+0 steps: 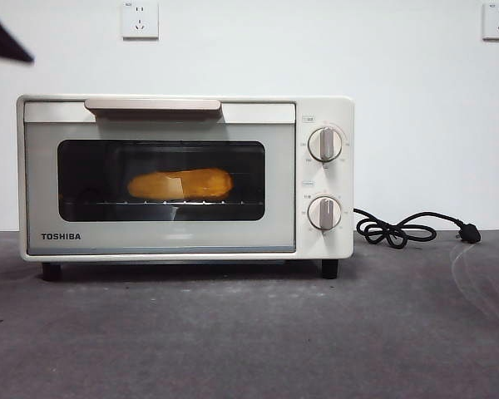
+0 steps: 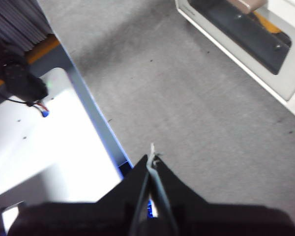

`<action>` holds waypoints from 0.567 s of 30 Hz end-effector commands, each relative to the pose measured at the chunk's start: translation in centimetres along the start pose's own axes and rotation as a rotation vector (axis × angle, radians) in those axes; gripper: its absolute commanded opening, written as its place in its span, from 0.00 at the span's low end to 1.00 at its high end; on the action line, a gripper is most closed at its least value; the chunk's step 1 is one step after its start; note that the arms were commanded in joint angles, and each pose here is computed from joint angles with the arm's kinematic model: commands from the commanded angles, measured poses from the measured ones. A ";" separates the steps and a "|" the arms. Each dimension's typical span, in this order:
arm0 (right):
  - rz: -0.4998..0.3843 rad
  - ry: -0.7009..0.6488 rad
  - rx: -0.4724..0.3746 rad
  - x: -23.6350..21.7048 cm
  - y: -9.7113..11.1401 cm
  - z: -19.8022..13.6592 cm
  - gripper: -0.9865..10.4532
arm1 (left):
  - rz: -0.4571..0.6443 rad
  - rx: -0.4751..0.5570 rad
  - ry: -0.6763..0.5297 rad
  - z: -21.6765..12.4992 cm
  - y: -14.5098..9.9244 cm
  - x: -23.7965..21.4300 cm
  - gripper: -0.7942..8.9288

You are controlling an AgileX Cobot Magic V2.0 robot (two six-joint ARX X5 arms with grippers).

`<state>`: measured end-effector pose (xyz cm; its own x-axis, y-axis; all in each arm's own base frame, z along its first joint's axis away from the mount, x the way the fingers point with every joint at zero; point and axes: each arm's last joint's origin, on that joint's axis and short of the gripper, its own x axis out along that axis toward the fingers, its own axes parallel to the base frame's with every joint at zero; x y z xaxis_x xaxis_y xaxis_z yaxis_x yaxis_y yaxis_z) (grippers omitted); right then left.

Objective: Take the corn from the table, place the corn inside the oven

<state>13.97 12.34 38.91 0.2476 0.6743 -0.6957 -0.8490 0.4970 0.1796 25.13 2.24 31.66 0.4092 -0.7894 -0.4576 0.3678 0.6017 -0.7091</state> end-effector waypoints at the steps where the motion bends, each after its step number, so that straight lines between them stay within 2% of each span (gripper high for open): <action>1: -0.057 0.002 0.001 0.1 -0.2 0.1 0.08 | 0.001 0.087 -0.011 -0.7 -2.7 -0.7 0.07; 4: -0.109 0.010 0.002 0.0 -0.4 0.1 0.08 | 0.046 0.165 -0.019 -1.9 -5.4 -1.4 0.07; 9: -0.119 0.010 0.001 0.0 -0.4 0.1 0.08 | 0.124 0.247 0.007 -4.8 -9.2 -2.6 0.07; 13: -0.121 -0.003 -0.003 0.0 -0.4 0.2 0.08 | 0.177 0.306 0.021 -7.2 -11.4 -3.6 0.07; 17: -0.126 -0.037 -0.014 0.0 -0.5 0.5 0.08 | 0.304 0.317 -0.028 -8.9 -12.8 -4.8 0.07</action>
<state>14.51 12.36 39.16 0.3654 0.6241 -0.6907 -0.8183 0.5691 0.0813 11.43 -2.78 38.01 0.5314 -0.6026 -0.5954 0.5006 0.7904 -0.3532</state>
